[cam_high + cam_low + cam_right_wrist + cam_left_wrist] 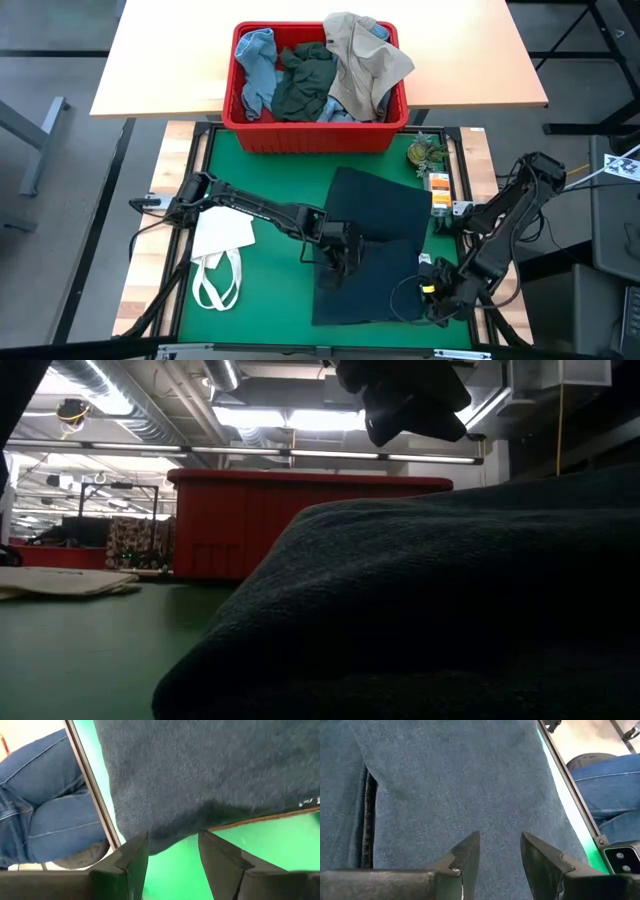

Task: Fold laundry
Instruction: Fold the dark blue pants

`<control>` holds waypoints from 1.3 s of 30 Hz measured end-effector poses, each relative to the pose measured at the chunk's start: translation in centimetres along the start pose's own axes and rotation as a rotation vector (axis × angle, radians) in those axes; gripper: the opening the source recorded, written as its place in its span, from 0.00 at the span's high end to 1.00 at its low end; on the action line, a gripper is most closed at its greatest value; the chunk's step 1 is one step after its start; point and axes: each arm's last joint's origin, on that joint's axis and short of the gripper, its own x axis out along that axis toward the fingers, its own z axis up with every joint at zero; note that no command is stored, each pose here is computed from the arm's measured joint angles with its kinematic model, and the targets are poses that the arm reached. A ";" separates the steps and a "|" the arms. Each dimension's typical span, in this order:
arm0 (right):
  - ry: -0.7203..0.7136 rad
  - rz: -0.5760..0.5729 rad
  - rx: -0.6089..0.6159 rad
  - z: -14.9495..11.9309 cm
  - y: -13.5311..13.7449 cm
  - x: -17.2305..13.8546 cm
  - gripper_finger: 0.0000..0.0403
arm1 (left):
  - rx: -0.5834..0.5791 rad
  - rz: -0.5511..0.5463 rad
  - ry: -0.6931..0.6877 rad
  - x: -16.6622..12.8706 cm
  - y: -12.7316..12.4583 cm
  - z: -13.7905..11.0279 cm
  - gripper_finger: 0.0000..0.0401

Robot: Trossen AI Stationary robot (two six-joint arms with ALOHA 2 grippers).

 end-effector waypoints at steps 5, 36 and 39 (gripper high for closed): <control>-0.057 -0.006 0.000 0.2 0.0 0.1 0.57 | -0.001 0.000 0.001 0.0 0.0 0.0 0.66; -0.004 0.007 -0.060 0.0 0.5 1.1 0.98 | -0.008 -0.062 0.093 -0.5 -1.1 -0.8 0.66; -0.020 0.079 -0.051 0.1 0.9 0.2 0.99 | -0.007 -0.062 0.093 -0.5 -1.1 -0.8 0.66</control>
